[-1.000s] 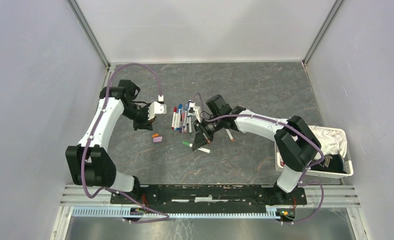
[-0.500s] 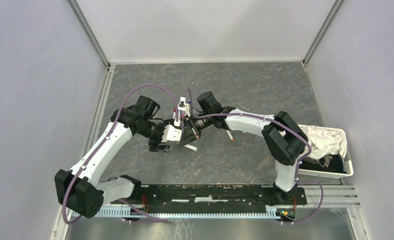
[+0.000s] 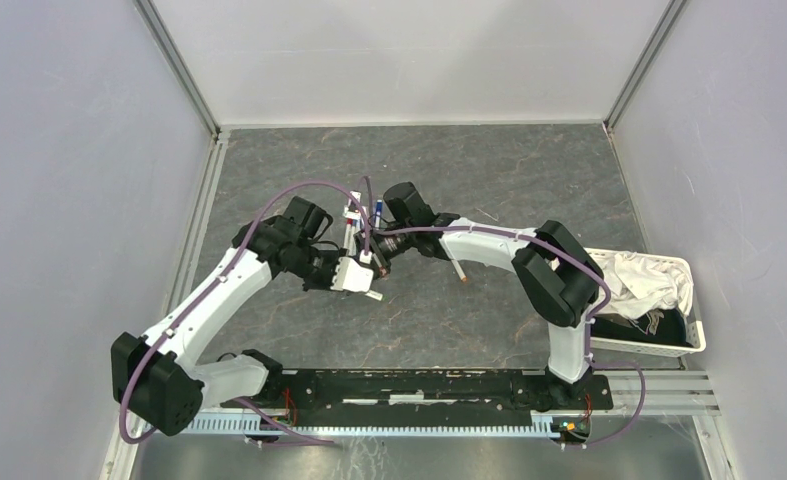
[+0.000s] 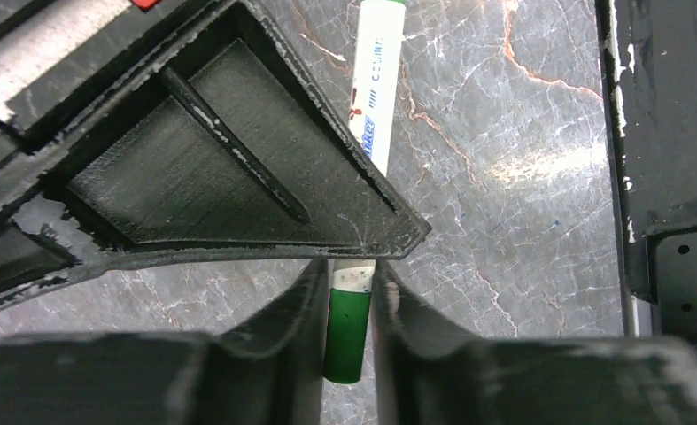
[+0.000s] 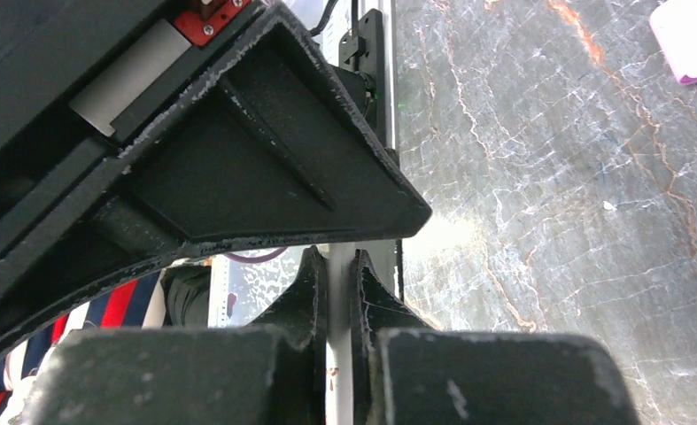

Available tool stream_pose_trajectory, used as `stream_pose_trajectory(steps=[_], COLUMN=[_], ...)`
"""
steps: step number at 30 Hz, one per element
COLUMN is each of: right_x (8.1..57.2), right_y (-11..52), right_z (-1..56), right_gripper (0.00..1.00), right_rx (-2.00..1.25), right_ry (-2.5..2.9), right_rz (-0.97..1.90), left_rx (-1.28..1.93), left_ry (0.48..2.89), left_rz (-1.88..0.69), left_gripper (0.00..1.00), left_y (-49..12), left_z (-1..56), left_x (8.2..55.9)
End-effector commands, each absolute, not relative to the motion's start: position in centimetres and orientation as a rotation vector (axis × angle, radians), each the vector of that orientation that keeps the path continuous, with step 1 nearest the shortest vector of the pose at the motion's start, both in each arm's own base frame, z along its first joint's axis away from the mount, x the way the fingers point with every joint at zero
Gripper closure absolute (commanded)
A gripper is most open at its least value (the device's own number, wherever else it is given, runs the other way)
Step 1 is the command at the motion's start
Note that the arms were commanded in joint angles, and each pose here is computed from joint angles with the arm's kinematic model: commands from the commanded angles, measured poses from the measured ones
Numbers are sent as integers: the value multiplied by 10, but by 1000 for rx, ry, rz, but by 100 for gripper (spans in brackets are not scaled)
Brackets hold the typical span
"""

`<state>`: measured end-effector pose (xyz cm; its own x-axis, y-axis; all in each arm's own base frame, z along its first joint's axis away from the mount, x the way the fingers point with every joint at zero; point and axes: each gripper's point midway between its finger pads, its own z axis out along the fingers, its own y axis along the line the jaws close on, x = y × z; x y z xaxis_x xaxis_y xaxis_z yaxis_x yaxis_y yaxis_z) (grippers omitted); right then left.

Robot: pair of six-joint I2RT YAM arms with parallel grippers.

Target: Open the pen caps

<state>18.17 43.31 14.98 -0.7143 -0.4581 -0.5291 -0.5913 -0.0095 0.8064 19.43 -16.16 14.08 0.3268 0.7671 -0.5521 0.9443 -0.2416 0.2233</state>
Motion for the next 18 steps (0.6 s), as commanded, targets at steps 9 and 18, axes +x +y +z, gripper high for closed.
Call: stream_pose_trajectory(steps=[9,18], right_x=[185,176], right_y=[420,361], right_z=[143,110], right_gripper=[100,100], right_rx=[-1151,-1097], right_ry=[2154,2267], right_rz=[1795,1684], left_rx=[2176,2128], left_ry=[1533,1604], left_rz=[-97,40], left_gripper=[98,98], left_y=[-128,-81], left_z=[130,144], left_x=[226,269])
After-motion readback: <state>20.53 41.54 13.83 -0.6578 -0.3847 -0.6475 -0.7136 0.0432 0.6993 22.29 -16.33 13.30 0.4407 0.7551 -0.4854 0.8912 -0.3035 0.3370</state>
